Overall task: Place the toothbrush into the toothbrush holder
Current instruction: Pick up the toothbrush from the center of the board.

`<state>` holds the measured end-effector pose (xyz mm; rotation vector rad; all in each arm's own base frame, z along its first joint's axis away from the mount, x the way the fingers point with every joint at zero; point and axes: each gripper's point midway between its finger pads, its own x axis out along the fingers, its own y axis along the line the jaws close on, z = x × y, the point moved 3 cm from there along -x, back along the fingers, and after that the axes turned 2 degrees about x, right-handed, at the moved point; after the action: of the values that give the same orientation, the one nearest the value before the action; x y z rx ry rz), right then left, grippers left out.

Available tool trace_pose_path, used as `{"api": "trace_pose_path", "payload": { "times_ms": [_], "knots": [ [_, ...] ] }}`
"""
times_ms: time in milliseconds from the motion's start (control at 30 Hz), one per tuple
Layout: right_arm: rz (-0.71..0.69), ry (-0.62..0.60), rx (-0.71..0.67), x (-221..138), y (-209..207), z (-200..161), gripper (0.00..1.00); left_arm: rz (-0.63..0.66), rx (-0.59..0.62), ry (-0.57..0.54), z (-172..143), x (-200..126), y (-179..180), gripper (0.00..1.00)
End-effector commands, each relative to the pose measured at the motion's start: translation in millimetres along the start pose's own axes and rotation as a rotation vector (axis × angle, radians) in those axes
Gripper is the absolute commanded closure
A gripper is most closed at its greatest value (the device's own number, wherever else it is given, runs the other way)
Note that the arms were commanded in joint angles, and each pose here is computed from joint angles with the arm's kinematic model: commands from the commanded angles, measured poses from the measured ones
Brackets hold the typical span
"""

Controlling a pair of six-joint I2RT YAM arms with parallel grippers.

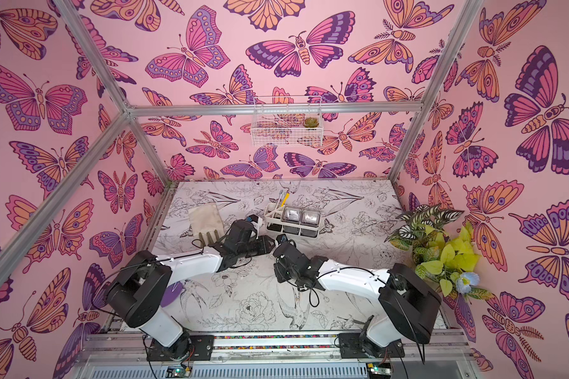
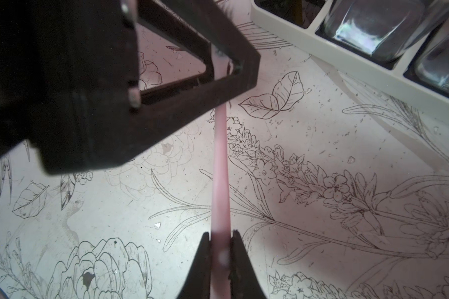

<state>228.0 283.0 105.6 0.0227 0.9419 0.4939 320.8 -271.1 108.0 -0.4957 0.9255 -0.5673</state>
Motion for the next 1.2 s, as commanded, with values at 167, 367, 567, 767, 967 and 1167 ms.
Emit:
{"api": "trace_pose_path", "payload": {
  "times_ms": [167, 367, 567, 767, 967, 1167],
  "knots": [
    [0.024, -0.015, -0.004, -4, 5, 2, 0.9, -0.027, -0.003, 0.009, 4, 10, 0, 0.75],
    [0.018, -0.004, -0.005, 0, 4, -1, 0.9, -0.039, 0.017, -0.011, 8, 9, -2, 0.93],
    [0.014, 0.003, -0.002, 2, 4, -3, 0.9, -0.05, 0.01, -0.013, 9, 9, -3, 0.97],
    [0.022, 0.003, -0.012, 1, 4, -4, 0.87, -0.06, 0.014, -0.02, 10, 7, -3, 1.0],
    [0.053, 0.014, -0.01, -3, 9, -4, 0.75, -0.08, 0.055, -0.049, 15, -3, -10, 1.0],
    [0.058, -0.003, -0.006, -10, 4, -7, 0.63, -0.062, 0.108, -0.084, 22, -16, -14, 1.0]
  ]
}}
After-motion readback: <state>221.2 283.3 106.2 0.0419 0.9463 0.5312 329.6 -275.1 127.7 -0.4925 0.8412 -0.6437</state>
